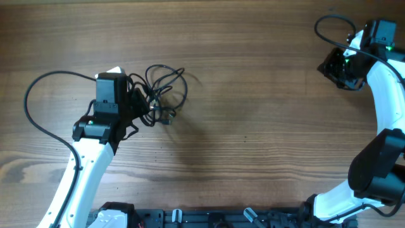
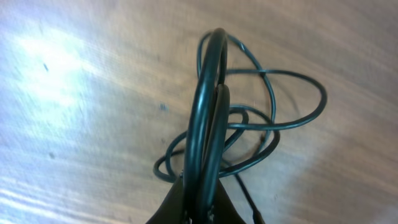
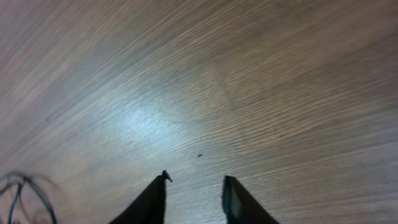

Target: Untangle cables

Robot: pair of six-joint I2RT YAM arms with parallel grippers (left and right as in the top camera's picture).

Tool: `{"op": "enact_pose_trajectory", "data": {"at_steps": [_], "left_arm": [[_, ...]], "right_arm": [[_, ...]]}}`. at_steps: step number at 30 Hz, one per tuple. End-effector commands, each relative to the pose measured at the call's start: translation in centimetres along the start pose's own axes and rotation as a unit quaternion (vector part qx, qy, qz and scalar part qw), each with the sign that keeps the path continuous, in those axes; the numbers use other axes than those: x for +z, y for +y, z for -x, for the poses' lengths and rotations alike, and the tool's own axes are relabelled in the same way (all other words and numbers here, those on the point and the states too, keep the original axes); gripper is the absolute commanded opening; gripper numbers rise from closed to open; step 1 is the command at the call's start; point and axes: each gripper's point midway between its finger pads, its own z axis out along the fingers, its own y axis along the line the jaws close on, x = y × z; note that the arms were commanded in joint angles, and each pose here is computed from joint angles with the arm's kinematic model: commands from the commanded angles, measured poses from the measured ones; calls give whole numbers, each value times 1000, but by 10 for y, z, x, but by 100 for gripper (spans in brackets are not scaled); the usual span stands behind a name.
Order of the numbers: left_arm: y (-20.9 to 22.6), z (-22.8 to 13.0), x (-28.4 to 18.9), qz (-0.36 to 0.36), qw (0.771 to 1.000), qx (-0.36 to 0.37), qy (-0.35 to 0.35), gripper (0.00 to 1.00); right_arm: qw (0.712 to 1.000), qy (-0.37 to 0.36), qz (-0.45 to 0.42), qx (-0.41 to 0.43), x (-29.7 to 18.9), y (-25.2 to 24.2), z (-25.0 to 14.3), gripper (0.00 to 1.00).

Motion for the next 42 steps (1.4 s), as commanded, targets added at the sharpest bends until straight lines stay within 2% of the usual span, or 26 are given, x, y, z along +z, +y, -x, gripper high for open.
{"op": "enact_pose_trajectory", "data": {"at_steps": [1, 2, 4, 8, 10, 13, 15, 19, 22, 24, 32, 37, 42], "left_arm": [[-8, 19, -8, -17, 998, 34, -43, 4], [-24, 19, -11, -62, 996, 56, -42, 4], [-51, 19, -20, -136, 988, 67, -39, 4], [-102, 18, -47, -287, 955, 63, -26, 4], [-115, 24, -56, -327, 944, 32, -24, 4], [-122, 30, -62, -346, 938, -17, -17, 4], [-130, 31, -69, -371, 928, -23, -11, 4], [-150, 35, -92, -439, 898, 19, -23, 4], [-152, 39, -95, -444, 892, 63, -53, 4], [-156, 46, -101, -451, 885, 86, -80, 4], [-167, 68, -122, -480, 860, 101, -140, 4], [-179, 81, -150, -524, 828, 100, -171, 4], [-185, 92, -172, -559, 807, 64, -180, 4]], "right_arm": [[991, 23, 97, -86, -4, 37, -8, 39], [973, 33, 181, -137, -13, 66, -16, 46], [949, 41, 259, -176, -28, 97, -27, 52], [927, 60, 295, -225, -36, 137, -53, 54], [912, 75, 308, -262, -36, 165, -76, 54], [890, 96, 329, -299, -37, 200, -107, 54], [879, 104, 341, -316, -40, 217, -123, 54], [865, 94, 359, -338, -52, 243, -137, 54], [864, 92, 372, -327, -64, 249, -139, 54], [853, 95, 395, -328, -77, 254, -143, 54], [808, 74, 439, -387, -105, 276, -164, 55], [826, 37, 386, -410, -88, 277, -156, 62], [829, 26, 379, -410, -87, 278, -151, 62]]}}
